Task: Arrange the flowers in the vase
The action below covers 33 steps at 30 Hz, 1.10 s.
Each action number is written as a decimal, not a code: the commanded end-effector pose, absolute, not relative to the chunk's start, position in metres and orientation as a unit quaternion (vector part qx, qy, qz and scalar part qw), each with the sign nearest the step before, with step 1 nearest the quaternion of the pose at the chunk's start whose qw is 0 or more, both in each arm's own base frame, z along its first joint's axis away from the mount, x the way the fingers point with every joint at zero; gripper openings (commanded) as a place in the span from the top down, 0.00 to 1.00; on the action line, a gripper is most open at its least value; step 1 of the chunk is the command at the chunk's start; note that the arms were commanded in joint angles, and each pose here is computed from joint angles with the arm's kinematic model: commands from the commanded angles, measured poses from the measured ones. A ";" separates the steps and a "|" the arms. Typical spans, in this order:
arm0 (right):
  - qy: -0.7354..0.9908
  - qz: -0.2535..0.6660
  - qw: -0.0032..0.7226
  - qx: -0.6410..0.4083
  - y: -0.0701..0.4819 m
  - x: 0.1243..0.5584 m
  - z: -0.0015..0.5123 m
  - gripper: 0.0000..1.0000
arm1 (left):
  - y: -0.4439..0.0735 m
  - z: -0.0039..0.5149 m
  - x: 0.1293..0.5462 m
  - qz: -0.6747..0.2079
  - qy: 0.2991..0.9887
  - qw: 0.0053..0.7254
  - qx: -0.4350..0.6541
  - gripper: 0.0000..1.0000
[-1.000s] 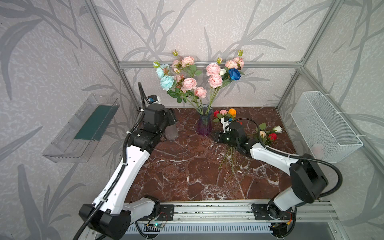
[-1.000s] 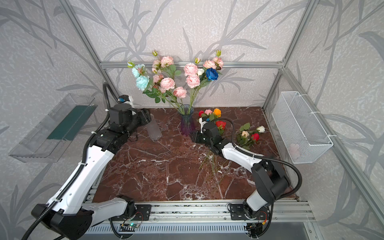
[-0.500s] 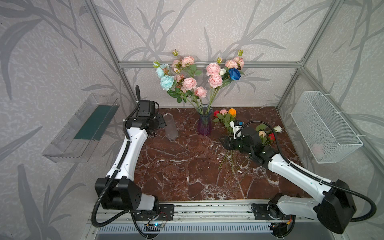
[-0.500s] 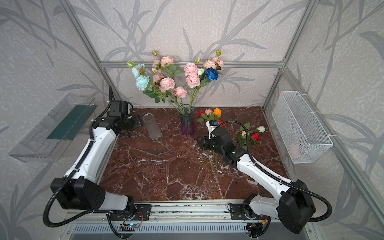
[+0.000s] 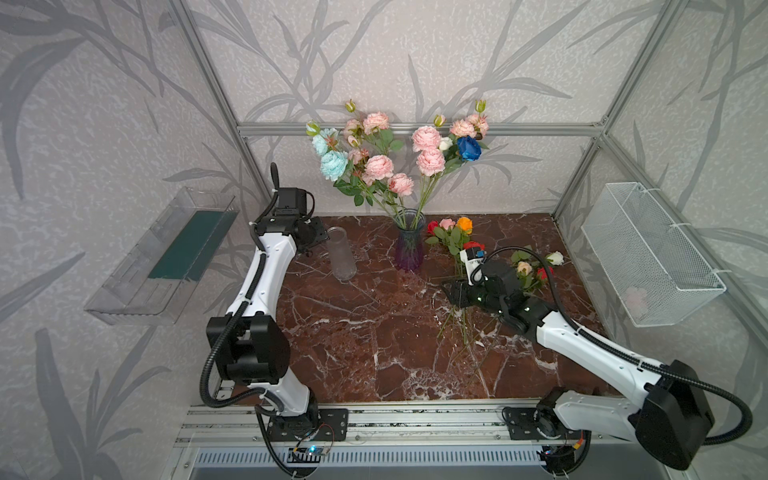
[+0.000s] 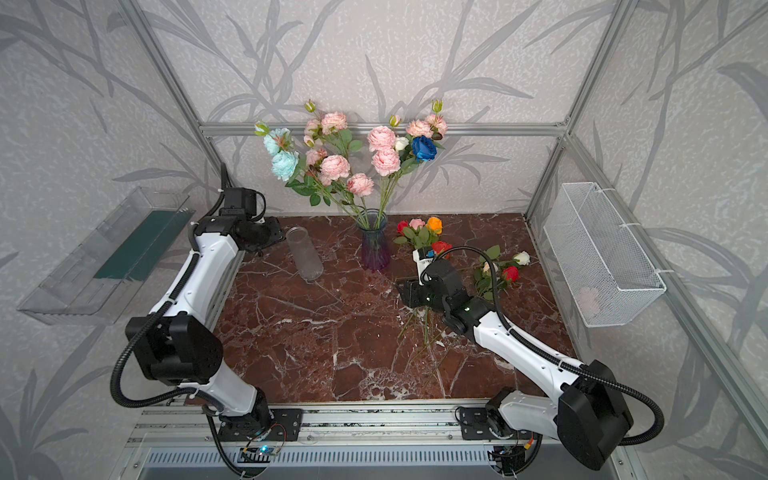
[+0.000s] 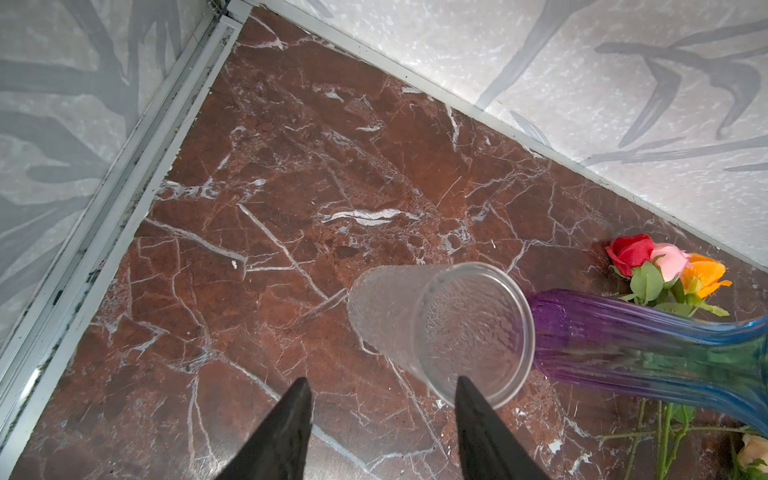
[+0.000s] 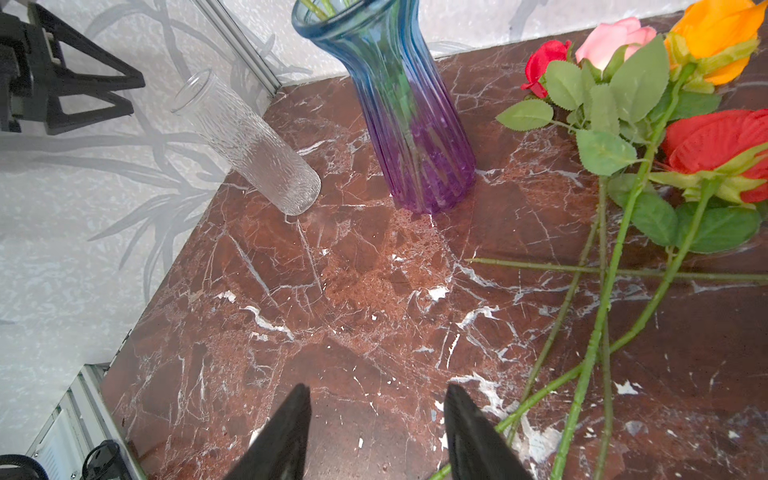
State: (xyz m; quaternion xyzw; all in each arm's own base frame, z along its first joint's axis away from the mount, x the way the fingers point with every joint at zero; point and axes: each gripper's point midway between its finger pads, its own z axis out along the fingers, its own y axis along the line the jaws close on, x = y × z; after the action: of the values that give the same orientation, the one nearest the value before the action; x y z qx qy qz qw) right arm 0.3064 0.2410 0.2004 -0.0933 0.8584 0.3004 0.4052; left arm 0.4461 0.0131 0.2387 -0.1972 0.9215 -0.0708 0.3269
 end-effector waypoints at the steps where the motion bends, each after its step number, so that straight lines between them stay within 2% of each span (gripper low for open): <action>1: 0.855 0.291 0.418 -0.093 0.232 0.307 0.203 0.47 | 0.013 0.244 0.455 -0.072 0.923 0.330 -0.182 0.44; 17: 0.860 0.295 0.409 -0.076 0.225 0.311 0.187 0.47 | 0.012 0.207 0.479 -0.069 0.937 0.294 -0.178 0.50; 33: 0.861 0.299 0.405 -0.070 0.220 0.310 0.182 0.47 | 0.010 0.191 0.483 -0.061 0.951 0.264 -0.147 0.62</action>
State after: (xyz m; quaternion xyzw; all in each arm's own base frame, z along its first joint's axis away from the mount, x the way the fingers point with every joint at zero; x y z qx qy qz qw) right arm 0.3108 0.2200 0.1773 -0.0711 0.8677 0.2892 0.3979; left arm 0.4859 0.0085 0.1897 -0.1629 0.9454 -0.0692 0.2737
